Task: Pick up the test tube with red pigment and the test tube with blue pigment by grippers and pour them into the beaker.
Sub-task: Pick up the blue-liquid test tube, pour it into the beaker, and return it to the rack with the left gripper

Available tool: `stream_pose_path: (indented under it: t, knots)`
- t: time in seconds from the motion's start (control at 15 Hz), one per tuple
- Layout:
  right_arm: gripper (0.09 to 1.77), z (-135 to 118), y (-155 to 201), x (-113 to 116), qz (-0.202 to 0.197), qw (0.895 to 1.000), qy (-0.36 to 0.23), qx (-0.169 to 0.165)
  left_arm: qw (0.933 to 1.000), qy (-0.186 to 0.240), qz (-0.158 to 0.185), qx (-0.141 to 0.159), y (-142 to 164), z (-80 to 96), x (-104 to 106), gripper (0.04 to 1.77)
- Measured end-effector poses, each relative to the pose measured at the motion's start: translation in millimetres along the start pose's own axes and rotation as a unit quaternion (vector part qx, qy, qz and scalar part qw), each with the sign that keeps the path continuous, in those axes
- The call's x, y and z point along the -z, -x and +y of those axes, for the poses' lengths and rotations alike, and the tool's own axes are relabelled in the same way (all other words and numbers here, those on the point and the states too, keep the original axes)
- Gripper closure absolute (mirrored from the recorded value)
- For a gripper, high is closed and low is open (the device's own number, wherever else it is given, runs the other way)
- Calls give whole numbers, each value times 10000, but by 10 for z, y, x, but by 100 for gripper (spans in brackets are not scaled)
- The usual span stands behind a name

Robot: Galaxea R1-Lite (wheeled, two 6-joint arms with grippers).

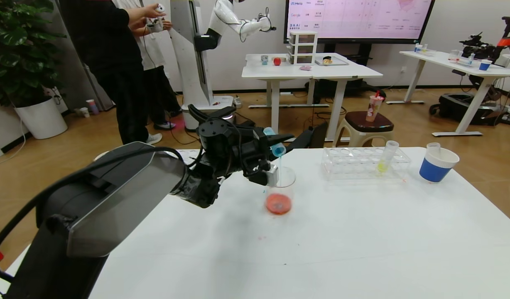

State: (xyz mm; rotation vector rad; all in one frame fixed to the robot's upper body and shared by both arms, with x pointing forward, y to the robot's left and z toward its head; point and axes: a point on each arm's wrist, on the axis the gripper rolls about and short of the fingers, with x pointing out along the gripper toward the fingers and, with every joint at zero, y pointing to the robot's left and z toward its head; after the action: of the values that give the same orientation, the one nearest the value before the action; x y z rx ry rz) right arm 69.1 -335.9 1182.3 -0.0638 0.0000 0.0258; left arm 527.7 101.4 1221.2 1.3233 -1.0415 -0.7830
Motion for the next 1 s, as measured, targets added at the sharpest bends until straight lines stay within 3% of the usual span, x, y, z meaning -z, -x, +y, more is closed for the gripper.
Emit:
stream_pose_path:
  t: [0.47, 1.0]
  knots:
    - [12, 0, 0, 0, 0, 10000, -2, 2, 9984, -566, 25, 35, 19, -21, 32, 128]
    - [12, 0, 0, 0, 0, 10000, 0, 0, 9971, -756, -48, 27, 17, -19, 28, 128]
